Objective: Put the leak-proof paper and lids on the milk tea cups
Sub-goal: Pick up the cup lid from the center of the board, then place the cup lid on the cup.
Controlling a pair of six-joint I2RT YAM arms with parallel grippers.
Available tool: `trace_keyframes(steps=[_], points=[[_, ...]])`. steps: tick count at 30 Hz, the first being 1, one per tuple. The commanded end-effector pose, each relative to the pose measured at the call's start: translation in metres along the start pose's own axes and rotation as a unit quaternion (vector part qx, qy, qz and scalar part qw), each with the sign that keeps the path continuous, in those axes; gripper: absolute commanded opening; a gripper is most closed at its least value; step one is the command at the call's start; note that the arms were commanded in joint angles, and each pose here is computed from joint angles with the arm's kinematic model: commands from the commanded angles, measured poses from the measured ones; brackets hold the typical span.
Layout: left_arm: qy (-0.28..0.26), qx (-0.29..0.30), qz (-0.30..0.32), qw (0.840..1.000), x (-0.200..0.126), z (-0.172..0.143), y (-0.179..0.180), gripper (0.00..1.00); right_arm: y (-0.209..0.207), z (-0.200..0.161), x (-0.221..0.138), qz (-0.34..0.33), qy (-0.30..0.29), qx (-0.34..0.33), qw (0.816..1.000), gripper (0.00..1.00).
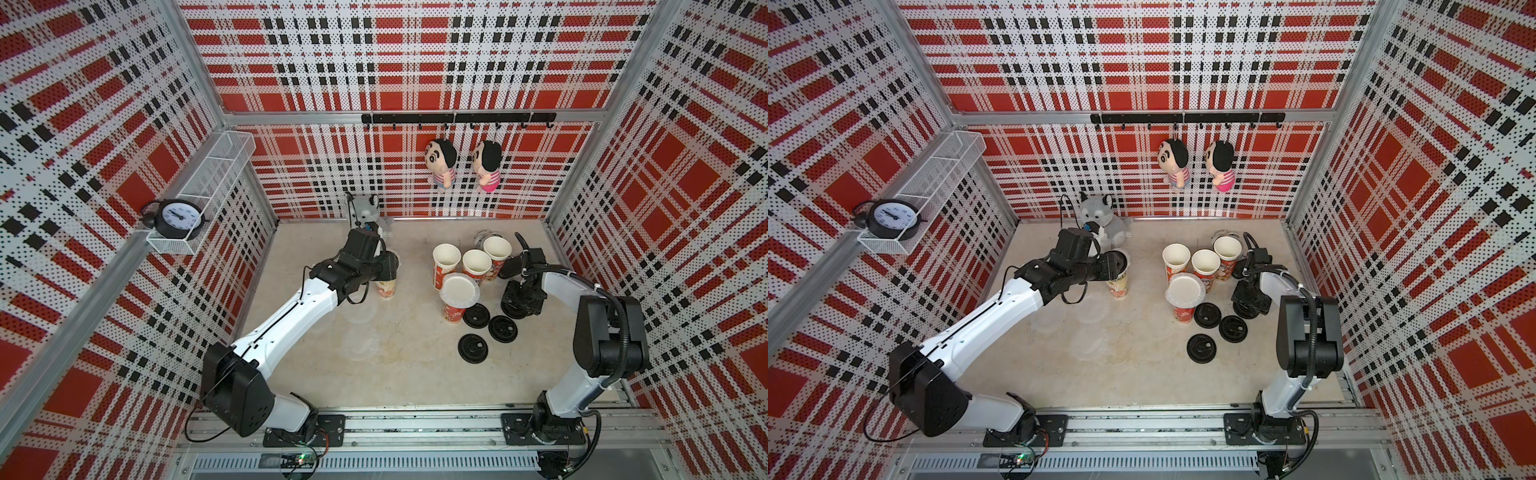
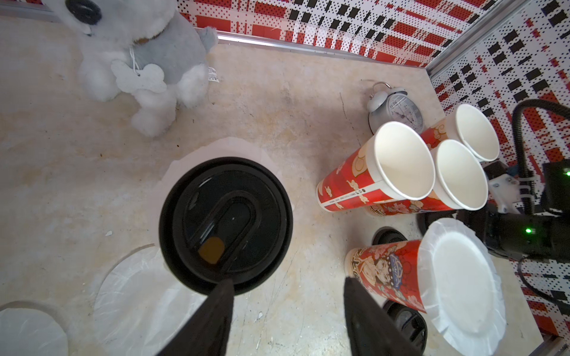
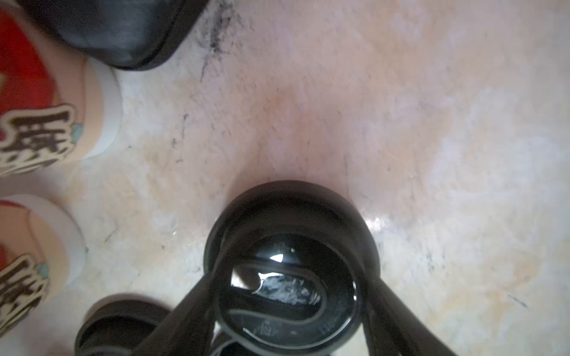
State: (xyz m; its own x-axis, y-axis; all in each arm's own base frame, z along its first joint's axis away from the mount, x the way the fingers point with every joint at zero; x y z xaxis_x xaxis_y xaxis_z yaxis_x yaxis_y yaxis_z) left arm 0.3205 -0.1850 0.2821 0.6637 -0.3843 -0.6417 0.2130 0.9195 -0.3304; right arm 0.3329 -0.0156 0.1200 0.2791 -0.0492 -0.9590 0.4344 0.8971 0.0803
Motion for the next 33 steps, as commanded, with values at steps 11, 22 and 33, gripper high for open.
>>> trace_keyframes(steps=[11, 22, 33], points=[[-0.018, 0.008, -0.026, 0.999, -0.009, 0.003, -0.004, 0.58, 0.047, -0.032, -0.192, 0.031, -0.111, -0.153, 0.982, 0.69], [-0.022, 0.016, -0.038, 0.999, -0.016, 0.001, -0.012, 0.58, 0.130, -0.085, -0.226, 0.075, -0.079, -0.305, 0.946, 0.69], [-0.020, 0.024, -0.044, 0.999, -0.017, -0.004, -0.023, 0.58, 0.167, -0.081, -0.190, 0.058, -0.043, -0.353, 0.933, 0.69]])
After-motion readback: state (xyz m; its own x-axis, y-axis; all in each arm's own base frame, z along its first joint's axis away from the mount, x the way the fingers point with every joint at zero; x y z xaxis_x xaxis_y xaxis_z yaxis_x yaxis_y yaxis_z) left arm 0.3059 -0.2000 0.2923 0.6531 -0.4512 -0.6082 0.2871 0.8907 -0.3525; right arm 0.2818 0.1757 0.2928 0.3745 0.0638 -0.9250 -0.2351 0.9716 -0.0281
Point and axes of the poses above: each gripper's point midway between its finger pads, its own x axis out along the fingers, its own y axis along the line the jaws close on, z = x × y, the point moved 7 cm from there along -x, back along the fingers
